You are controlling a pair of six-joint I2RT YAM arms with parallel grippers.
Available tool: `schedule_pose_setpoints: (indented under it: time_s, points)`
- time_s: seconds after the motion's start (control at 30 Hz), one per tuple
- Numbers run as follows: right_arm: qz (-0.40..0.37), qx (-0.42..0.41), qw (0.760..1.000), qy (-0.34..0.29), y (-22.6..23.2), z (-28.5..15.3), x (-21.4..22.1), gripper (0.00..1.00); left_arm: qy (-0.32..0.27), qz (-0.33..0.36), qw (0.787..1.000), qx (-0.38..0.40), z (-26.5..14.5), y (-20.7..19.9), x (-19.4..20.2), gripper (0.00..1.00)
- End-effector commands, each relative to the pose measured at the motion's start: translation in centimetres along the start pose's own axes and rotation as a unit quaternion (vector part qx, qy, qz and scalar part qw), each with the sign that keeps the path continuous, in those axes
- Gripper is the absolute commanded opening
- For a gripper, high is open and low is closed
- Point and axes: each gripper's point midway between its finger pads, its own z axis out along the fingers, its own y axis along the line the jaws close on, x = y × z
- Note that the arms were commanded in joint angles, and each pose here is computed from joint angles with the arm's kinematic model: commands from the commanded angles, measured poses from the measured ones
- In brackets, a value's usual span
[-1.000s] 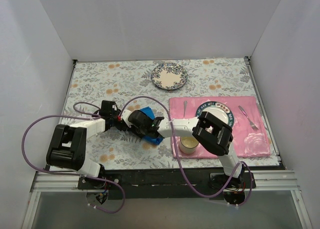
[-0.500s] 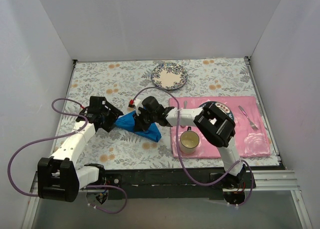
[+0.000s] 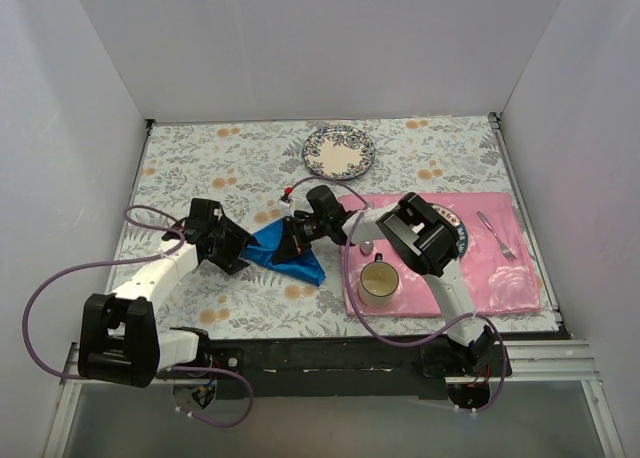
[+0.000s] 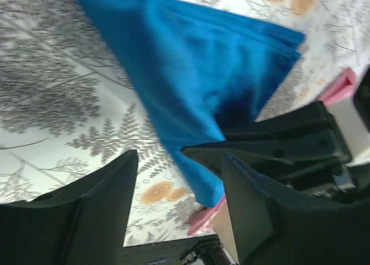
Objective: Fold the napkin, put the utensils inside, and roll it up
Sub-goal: Roll the napkin with the utensil
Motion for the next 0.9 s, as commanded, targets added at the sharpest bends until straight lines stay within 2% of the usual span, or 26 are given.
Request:
schedule_pose_setpoints:
  time_s: [0.0, 0.17, 0.37, 0.47, 0.57, 0.7, 0.73, 0.8, 0.87]
  points:
    - [0.024, -0.002, 0.999, 0.029, -0.6, 0.5, 1.5, 0.01, 0.015, 0.019, 0.996, 0.081, -0.4, -3.7, 0.2, 0.56]
    - [0.027, 0.028, 0.998, 0.042, -1.9, 0.4, 2.1, 0.01, 0.025, 0.021, 0.996, 0.087, 0.8, -4.4, 0.1, 0.46]
    - [0.020, 0.042, 0.997, 0.054, -2.0, 0.2, 1.9, 0.01, 0.026, 0.029, 0.997, 0.062, 3.1, -3.6, -0.4, 0.41]
    - [0.005, 0.064, 0.996, 0.062, -2.4, 0.0, 1.7, 0.07, 0.020, 0.033, 0.998, 0.047, 4.1, -3.0, -0.8, 0.39]
    - [-0.011, 0.091, 0.992, 0.088, -2.7, -0.6, 2.3, 0.20, 0.021, 0.038, 0.999, 0.029, 4.8, -2.1, -0.8, 0.37]
    - [-0.075, 0.155, 0.978, 0.120, -2.0, -1.7, 1.2, 0.36, 0.038, 0.040, 0.998, 0.003, 6.0, -0.7, -0.2, 0.34]
    - [-0.095, 0.182, 0.969, 0.139, -2.3, -2.2, 1.6, 0.43, 0.041, 0.041, 0.998, 0.001, 6.1, -0.5, -0.1, 0.33]
    - [-0.132, 0.199, 0.961, 0.137, -1.0, -2.7, 0.2, 0.50, 0.046, 0.043, 0.998, -0.001, 6.3, -0.4, 0.0, 0.32]
    - [-0.168, 0.241, 0.944, 0.149, -0.8, -3.5, 0.0, 0.61, 0.049, 0.047, 0.998, -0.001, 6.4, -0.4, 0.0, 0.32]
